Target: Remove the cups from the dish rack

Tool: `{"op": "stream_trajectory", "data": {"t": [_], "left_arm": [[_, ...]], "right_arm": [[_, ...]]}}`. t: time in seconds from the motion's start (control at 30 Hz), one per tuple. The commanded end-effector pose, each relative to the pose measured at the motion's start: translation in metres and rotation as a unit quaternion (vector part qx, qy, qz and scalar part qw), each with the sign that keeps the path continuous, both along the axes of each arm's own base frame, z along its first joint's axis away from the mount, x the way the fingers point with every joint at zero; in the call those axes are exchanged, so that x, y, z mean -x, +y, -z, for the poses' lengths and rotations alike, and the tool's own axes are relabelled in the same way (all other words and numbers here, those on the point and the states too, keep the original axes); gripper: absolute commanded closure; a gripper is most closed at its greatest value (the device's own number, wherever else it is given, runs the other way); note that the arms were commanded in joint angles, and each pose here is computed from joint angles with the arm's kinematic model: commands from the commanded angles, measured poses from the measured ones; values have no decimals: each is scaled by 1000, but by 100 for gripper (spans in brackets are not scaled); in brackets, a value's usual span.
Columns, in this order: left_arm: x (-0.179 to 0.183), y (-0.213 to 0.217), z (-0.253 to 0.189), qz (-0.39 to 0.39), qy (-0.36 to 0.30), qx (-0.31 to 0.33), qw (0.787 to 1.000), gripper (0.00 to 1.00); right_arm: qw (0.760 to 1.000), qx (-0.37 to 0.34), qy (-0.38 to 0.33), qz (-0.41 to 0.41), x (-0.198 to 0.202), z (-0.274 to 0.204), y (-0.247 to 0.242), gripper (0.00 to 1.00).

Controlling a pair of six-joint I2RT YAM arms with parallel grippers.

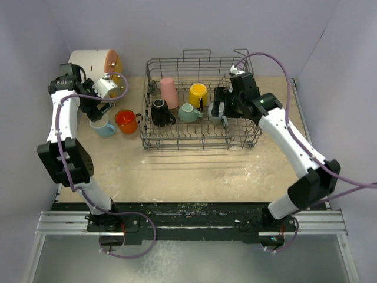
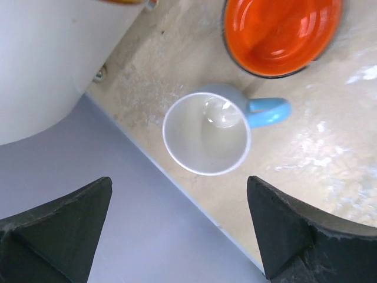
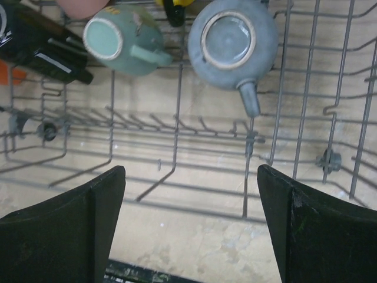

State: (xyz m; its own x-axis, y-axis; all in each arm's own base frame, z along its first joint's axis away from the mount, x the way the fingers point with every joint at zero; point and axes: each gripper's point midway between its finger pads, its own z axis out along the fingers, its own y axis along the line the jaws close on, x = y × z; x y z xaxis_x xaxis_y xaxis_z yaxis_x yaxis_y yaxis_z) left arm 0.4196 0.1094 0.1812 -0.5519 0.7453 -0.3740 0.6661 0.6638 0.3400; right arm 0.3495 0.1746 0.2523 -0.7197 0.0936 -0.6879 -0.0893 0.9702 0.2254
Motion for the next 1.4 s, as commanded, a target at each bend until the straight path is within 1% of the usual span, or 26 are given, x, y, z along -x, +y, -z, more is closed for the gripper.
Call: {"op": "stream_trajectory", "data": {"t": [0.0, 0.1, 0.23, 0.3, 0.4, 0.5, 0.67, 0.73, 0.93, 1.17, 1.27, 1.37], "left_arm": [[26, -45, -52, 42, -24, 91, 995, 1], [45, -77, -70, 65, -21, 149, 986, 1], [64, -108, -76, 81, -21, 189, 978, 1], [76, -123, -74, 92, -10, 204, 975, 1], [89, -145, -71, 109, -2, 212, 971, 1], [95, -159, -71, 119, -6, 219, 968, 1], [98, -166, -73, 118, -7, 231, 966, 1], [97, -166, -75, 118, -10, 232, 965, 1], [98, -169, -79, 120, -10, 241, 963, 1], [101, -172, -86, 126, -17, 244, 961, 1], [102, -171, -87, 126, -19, 243, 962, 1], [101, -170, -88, 126, -23, 240, 962, 1]], "right_arm": [[999, 27, -21, -7, -46, 7, -2, 6], [999, 52, -13, -8, -69, 24, -6, 6], [995, 101, 6, 0, -88, 48, -16, 9], [993, 120, 13, 8, -94, 57, -21, 11], [991, 135, 17, 17, -99, 64, -24, 16], [989, 147, 19, 24, -103, 71, -28, 24], [984, 170, 38, 19, -102, 91, -33, 42], [984, 171, 47, 12, -100, 98, -32, 46], [982, 174, 77, -13, -91, 122, -29, 49], [978, 175, 104, -39, -88, 137, -23, 50], [978, 163, 117, -56, -89, 146, -15, 52], [977, 154, 135, -63, -88, 154, -10, 56]]}}
